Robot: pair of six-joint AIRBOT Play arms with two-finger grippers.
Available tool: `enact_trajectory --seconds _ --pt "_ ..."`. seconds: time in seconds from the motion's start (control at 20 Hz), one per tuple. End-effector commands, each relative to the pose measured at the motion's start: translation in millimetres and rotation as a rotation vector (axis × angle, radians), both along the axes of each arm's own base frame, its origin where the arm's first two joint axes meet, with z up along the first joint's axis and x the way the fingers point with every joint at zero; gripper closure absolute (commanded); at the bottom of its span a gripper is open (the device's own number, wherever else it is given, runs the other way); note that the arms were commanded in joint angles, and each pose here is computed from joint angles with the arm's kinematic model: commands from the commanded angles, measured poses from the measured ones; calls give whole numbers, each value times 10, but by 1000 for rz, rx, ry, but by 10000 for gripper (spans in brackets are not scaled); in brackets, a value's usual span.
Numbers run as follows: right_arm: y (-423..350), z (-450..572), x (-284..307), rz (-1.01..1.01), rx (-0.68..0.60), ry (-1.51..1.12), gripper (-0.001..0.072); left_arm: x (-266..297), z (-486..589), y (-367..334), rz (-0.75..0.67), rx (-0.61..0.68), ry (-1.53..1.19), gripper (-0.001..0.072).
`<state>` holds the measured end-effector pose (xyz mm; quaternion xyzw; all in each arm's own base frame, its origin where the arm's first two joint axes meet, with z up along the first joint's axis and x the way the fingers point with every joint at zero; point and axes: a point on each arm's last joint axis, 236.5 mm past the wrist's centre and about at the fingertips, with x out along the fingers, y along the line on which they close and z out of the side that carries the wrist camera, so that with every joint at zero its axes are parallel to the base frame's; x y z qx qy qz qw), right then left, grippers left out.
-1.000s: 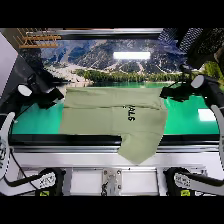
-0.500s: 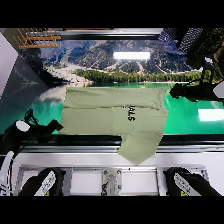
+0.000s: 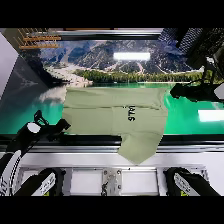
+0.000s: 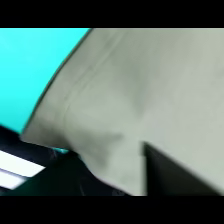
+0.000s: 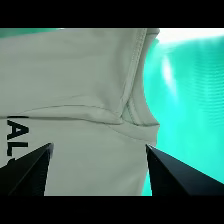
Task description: Fold the clothes and pants, and hang the long-sleeved shirts on hangers.
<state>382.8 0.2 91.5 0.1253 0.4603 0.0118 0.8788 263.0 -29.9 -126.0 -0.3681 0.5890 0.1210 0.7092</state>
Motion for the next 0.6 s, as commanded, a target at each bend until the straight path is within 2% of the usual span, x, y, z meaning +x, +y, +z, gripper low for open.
enact_trajectory --seconds 0.0,0.05,0.2,0.35,0.55 --pt "-20 -228 -212 4 9 99 81 214 7 -110 -49 12 -3 631" --pt "-57 -380 -377 -5 21 167 80 227 27 -92 -65 23 0 703" --pt "-122 -1030 -1109 -41 81 432 80 172 89 -79 -120 46 -14 703" --pt "109 -1628 -1770 -74 206 642 80 84 134 -83 -121 53 -39 703" --pt "524 -2040 -2049 -100 344 688 97 47 168 -90 -124 56 -56 703"
